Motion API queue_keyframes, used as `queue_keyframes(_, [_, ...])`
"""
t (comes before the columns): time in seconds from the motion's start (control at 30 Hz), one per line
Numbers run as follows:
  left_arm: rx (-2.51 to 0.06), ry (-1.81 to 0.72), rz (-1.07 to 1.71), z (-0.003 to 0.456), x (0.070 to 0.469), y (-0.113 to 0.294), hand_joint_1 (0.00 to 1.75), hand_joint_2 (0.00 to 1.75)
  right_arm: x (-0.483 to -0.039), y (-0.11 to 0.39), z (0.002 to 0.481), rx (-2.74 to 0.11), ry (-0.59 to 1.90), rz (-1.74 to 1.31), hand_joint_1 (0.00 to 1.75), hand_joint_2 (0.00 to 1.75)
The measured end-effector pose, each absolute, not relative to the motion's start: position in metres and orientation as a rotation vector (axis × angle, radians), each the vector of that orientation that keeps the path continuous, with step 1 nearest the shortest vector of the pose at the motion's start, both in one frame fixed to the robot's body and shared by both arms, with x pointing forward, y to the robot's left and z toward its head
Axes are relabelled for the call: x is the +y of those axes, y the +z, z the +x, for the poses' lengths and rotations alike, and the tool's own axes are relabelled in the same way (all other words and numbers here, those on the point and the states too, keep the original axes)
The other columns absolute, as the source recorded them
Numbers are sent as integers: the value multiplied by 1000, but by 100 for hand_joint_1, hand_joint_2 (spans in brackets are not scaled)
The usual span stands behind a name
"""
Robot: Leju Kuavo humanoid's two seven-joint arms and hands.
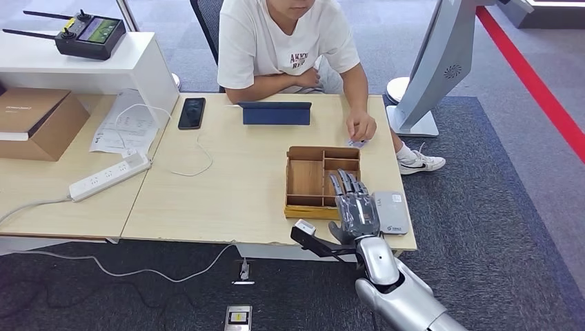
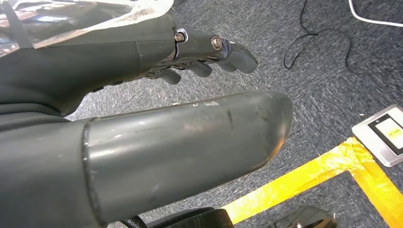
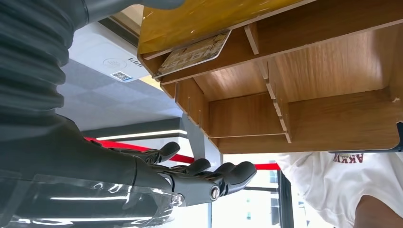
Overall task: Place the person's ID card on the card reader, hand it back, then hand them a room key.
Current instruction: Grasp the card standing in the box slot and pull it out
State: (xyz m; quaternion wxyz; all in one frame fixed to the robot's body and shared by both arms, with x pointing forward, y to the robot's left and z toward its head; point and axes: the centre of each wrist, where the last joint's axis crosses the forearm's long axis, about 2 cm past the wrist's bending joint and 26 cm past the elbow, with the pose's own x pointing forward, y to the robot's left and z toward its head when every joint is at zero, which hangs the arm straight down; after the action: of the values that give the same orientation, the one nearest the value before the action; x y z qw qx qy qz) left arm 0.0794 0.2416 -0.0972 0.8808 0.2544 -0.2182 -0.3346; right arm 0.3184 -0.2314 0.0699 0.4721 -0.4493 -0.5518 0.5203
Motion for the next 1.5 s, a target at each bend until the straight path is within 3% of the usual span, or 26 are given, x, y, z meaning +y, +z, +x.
queue_keyframes(0.97, [-458,-691,528,79,242,-97,0,0,-234,65,335,-1299,1278,-1094,0,175])
queue_keyframes(1.0, [-459,-692,528,79,242,-97,0,0,-234,65,335,-1296,1279,-1094,10,175])
queue_keyframes(1.07, [-460,-694,528,79,242,-97,0,0,-235,64,335,-1290,1280,-1093,47,175])
queue_keyframes(1.13, [-461,-696,529,79,242,-97,0,0,-235,63,335,-1286,1281,-1091,114,175])
queue_keyframes(1.2, [-462,-698,529,79,242,-97,0,0,-235,62,335,-1283,1280,-1086,158,175])
queue_keyframes(1.4, [-461,-693,531,79,242,-97,0,0,-235,61,335,-1279,1268,-1064,171,175])
queue_keyframes(1.5, [-463,-693,532,79,242,-97,0,0,-234,61,335,-1276,1263,-1057,170,175])
